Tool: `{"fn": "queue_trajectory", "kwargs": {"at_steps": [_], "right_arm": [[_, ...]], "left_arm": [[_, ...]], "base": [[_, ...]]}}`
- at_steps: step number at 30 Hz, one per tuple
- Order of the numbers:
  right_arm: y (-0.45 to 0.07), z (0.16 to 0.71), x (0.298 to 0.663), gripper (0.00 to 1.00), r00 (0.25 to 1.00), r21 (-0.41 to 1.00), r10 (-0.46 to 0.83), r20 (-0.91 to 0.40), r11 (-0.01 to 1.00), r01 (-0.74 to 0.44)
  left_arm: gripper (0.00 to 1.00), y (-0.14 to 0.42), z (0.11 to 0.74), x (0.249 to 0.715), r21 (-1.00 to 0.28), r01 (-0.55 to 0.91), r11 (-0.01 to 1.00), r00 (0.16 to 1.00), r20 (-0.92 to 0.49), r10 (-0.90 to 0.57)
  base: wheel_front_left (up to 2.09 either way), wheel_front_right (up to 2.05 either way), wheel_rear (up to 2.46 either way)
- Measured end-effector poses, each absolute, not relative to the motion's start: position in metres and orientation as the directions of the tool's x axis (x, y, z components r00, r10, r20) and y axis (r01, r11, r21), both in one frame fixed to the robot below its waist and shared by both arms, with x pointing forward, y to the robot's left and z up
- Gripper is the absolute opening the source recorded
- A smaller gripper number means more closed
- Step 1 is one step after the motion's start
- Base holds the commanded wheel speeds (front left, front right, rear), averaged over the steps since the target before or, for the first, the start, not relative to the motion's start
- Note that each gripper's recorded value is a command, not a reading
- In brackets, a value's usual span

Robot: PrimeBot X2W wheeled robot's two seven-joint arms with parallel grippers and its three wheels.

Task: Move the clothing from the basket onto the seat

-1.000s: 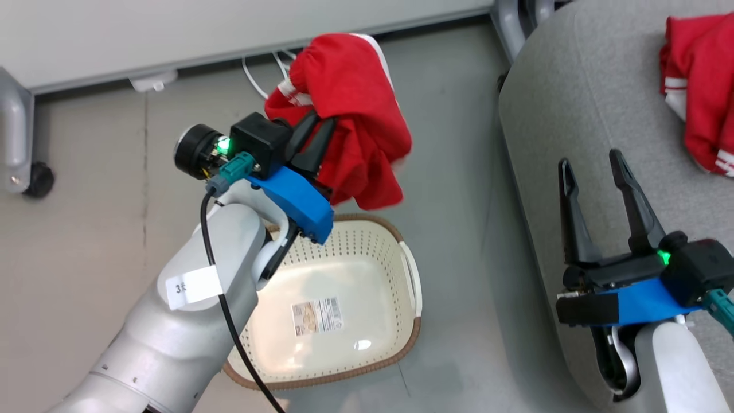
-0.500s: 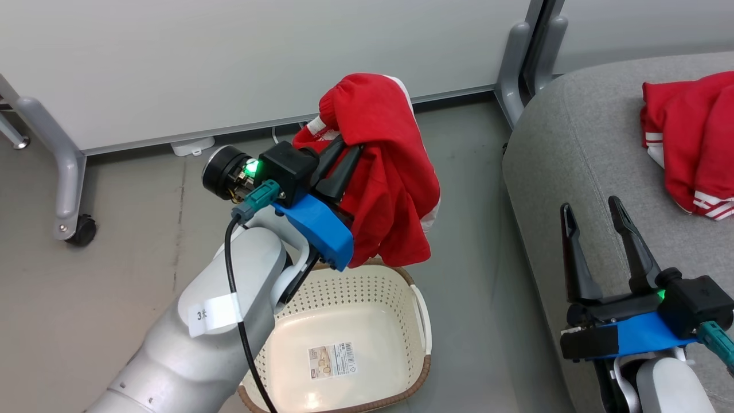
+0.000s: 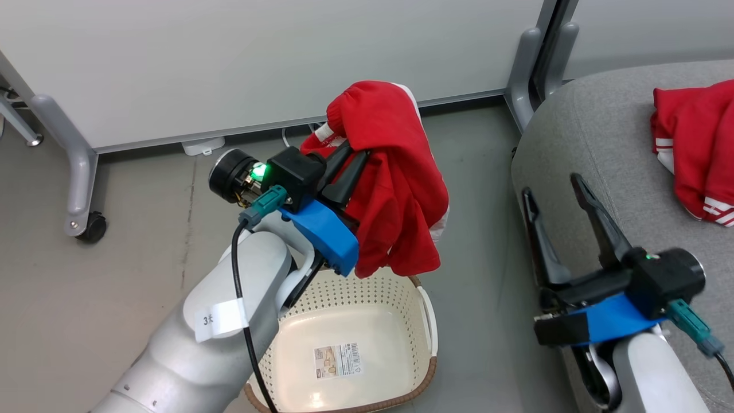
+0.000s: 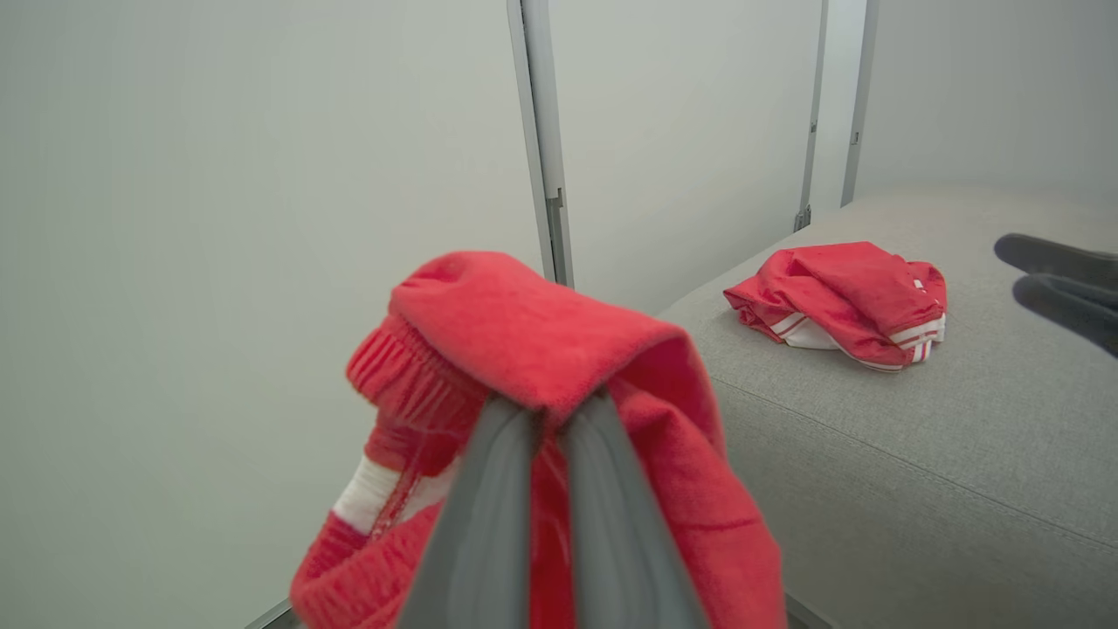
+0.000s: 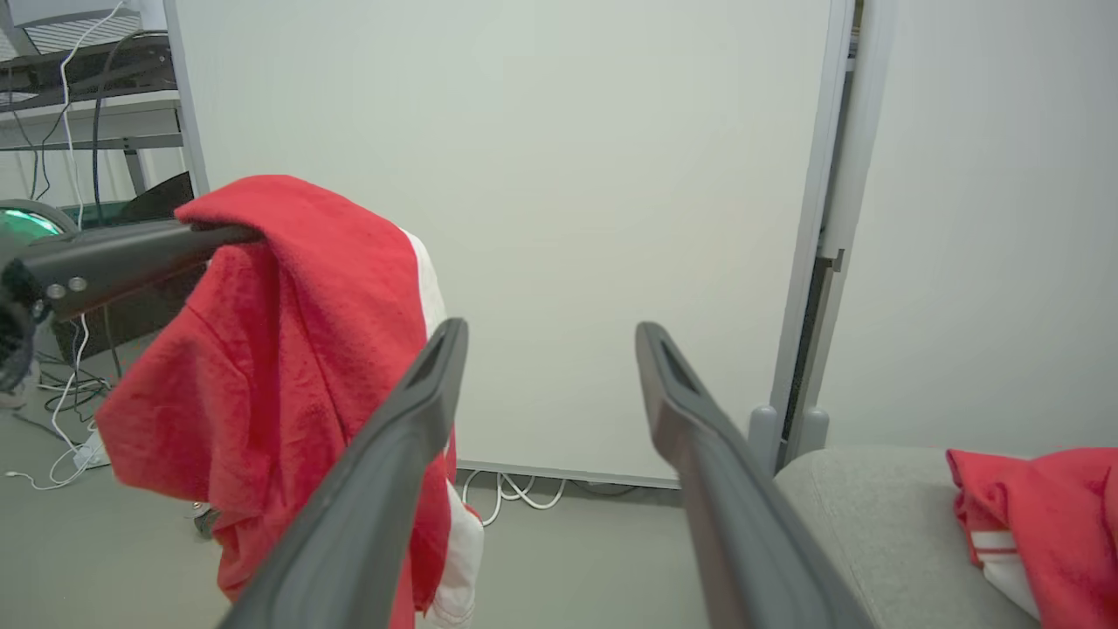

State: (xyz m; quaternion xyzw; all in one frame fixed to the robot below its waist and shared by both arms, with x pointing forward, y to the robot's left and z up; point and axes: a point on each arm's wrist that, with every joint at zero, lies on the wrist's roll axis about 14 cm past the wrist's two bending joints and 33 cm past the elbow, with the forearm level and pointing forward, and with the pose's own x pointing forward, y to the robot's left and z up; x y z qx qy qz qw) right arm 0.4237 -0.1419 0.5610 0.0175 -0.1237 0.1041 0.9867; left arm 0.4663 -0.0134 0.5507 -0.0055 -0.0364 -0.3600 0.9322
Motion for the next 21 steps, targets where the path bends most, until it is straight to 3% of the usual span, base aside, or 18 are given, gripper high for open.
{"fn": "queue_trajectory", "kwargs": {"at_steps": [10,21], "right_arm": [[-0.085,0.577,0.449,1.0,0.874,-0.118,0.411,0.261,0.912,-0.393],[-0.038,0.544,0.473,1.0,0.825,-0.205,0.548,0.139,0.831,-0.517]], "left_arm": [[0.0,-0.02,0.549,0.461,0.026,0.685,0.728,0.725,0.071,-0.685],[0.0,-0.025,0.552,0.454,0.037,0.703,0.71,0.706,0.081,-0.703]], "base": [[0.0,0.0,0.0],[0.0,0.0,0.0]]}}
